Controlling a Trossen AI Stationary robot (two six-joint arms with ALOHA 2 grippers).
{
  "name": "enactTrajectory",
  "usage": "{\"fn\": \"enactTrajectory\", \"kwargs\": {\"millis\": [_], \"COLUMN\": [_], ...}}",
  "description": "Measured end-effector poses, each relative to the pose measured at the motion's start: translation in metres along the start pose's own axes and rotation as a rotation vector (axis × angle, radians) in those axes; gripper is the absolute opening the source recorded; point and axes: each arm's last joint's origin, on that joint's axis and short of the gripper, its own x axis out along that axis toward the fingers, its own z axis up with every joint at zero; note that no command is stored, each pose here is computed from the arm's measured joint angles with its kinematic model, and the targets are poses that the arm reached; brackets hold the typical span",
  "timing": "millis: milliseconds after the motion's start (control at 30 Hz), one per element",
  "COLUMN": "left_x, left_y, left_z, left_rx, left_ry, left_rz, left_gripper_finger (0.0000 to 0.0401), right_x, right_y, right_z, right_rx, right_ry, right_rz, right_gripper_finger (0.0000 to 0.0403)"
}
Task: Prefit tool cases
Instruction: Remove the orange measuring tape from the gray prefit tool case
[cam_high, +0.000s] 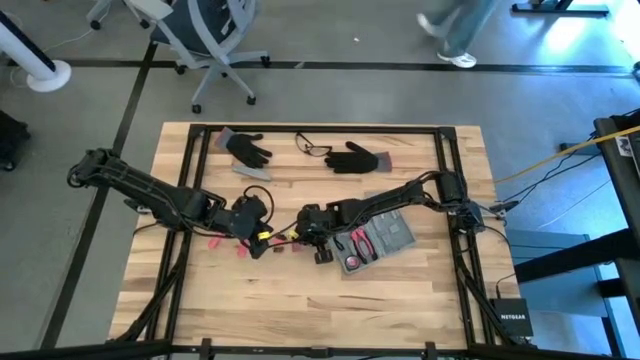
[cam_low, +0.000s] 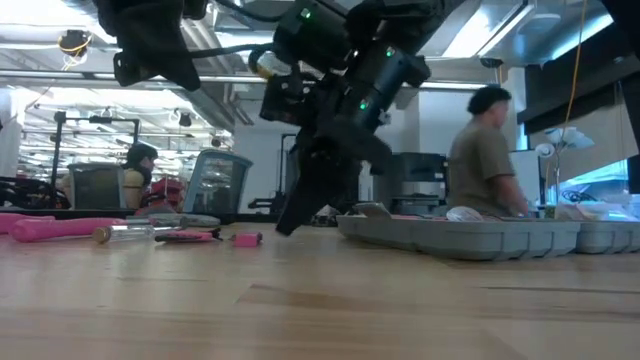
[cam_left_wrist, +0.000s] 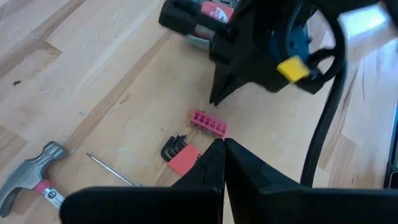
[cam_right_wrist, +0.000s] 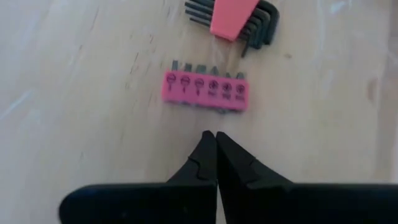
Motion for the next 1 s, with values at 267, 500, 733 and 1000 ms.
{"fn": "enactTrajectory", "kwargs": {"millis": [267,500,733,1000], "left_x": [0.000,-0.001,0.019,0.099], "left_y": [0.000,-0.003,-0.013,-0.019], "left_z": [0.000,-0.003,0.003,0.000], "left_rx": [0.004,0.057,0.076,0.010], "left_ry": [0.000,0.019,-0.022,0.100], "left_rz": [0.000,-0.024,-0.060,-0.137], "left_gripper_finger": [0.0000,0.0000,0.0000,0.0000], "right_x": [-0.040,-0.112,-0.191,-0.193], "right_y": [0.004,0.005,0.010,0.029], "right_z": [0.000,0.006,-0.005,-0.029], "right_rx": [0.040,0.210,0.533,0.603], "right_ry": [0.071,0.047,0.017,0.199], "right_rz": [0.041,-0.045,-0.143,-0.188], "right_gripper_finger": [0.0000,0.0000,0.0000,0.0000]}}
